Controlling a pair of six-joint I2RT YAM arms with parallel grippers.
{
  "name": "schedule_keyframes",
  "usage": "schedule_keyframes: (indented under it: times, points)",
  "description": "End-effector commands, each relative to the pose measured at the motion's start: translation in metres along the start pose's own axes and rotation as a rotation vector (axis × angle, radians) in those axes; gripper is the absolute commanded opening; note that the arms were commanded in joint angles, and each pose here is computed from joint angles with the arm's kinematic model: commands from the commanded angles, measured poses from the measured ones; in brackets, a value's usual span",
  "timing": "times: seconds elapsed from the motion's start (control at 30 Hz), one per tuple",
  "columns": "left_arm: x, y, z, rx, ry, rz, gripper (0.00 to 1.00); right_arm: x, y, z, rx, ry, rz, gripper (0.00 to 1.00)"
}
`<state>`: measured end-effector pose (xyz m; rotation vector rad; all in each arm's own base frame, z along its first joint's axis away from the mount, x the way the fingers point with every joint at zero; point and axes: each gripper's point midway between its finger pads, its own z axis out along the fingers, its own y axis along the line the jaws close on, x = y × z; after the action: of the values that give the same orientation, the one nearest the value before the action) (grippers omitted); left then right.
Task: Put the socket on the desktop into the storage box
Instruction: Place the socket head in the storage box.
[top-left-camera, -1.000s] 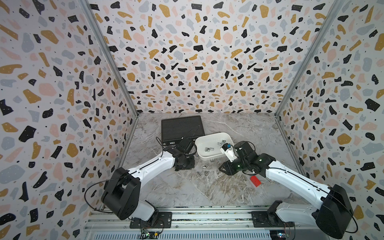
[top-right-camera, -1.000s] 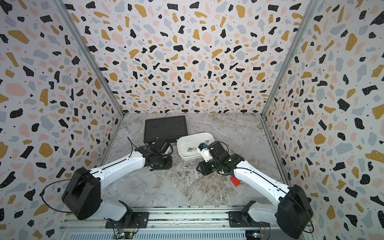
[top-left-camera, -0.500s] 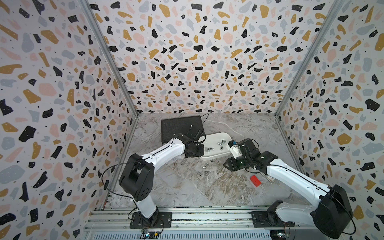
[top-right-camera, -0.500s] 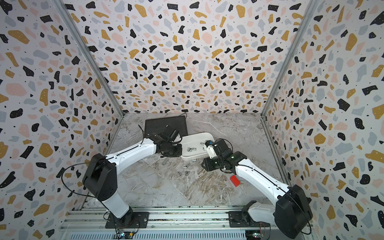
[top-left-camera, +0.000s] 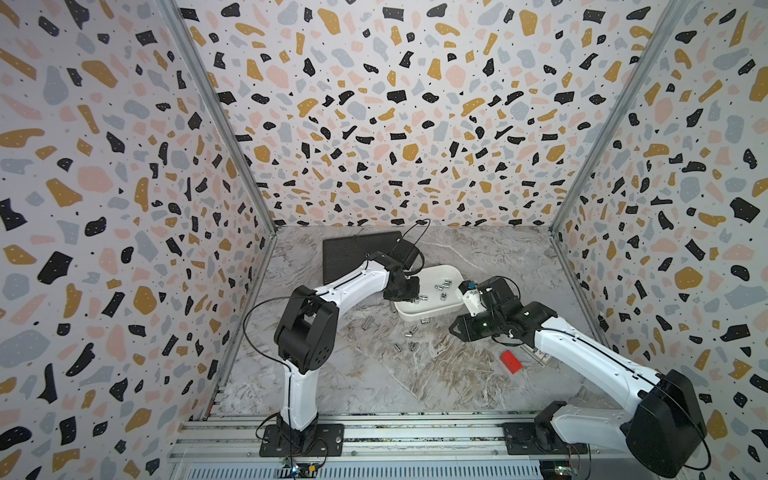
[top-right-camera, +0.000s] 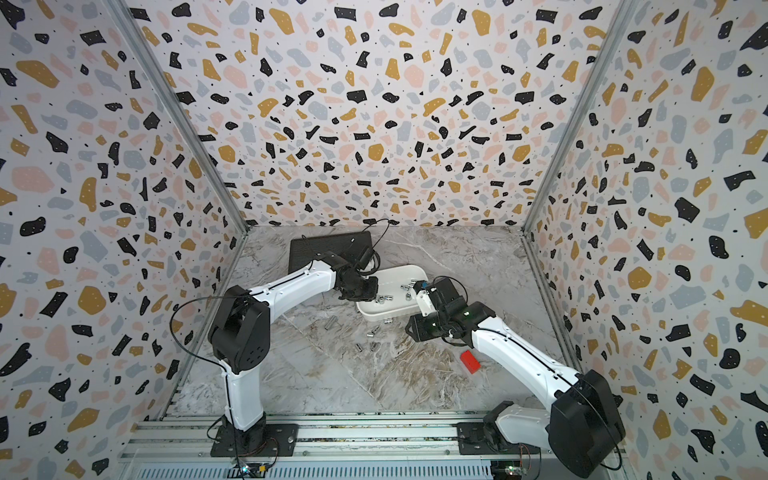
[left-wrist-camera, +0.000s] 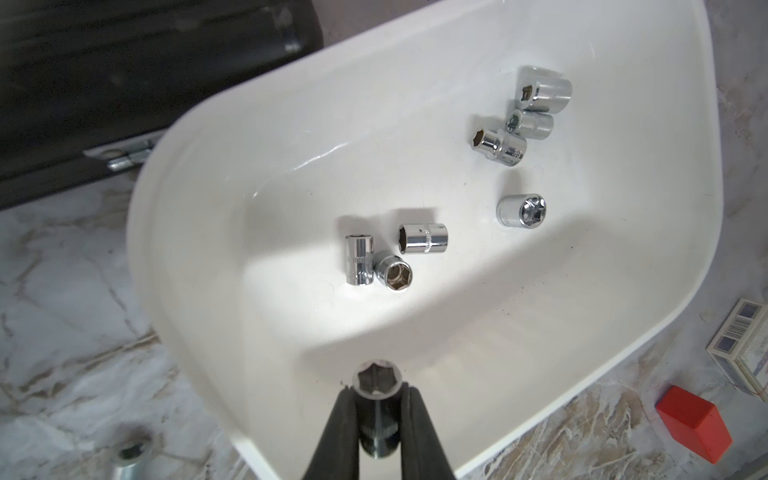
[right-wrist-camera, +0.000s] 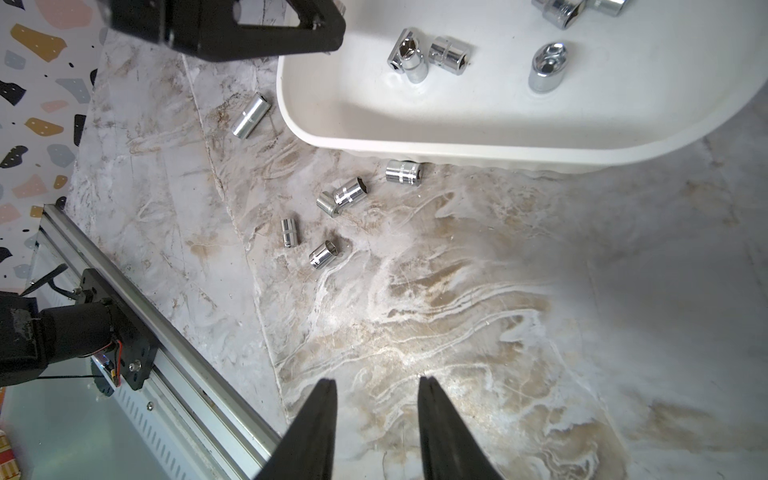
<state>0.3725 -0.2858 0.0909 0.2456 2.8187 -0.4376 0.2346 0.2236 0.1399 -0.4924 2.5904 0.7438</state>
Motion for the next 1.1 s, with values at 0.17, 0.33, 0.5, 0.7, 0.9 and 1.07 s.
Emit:
schedule_keyframes:
  times: [0.17,0.33,0.5,0.7,0.9,1.07]
  points:
    - [-0.012,0.003,0.011,-0.050,0.000,0.039,0.02,-0.006,0.000,-0.007,0.008,-0.019,0.011,0.38]
    - [-0.016,0.007,0.019,-0.080,0.009,0.050,0.03,-0.006,-0.001,-0.008,0.011,-0.021,0.013,0.38]
    - [-0.019,0.009,0.023,-0.096,0.007,0.050,0.10,-0.006,-0.002,-0.008,0.013,-0.019,0.015,0.38]
    - [-0.021,0.007,0.018,-0.096,-0.001,0.053,0.30,-0.006,-0.003,-0.007,0.020,-0.017,0.020,0.38]
    - [-0.024,0.005,0.005,-0.089,-0.028,0.061,0.37,-0.007,-0.002,-0.008,0.018,-0.024,0.020,0.41]
    - [-0.023,0.002,-0.013,-0.067,-0.067,0.055,0.39,-0.008,-0.003,-0.008,0.019,-0.032,0.019,0.44]
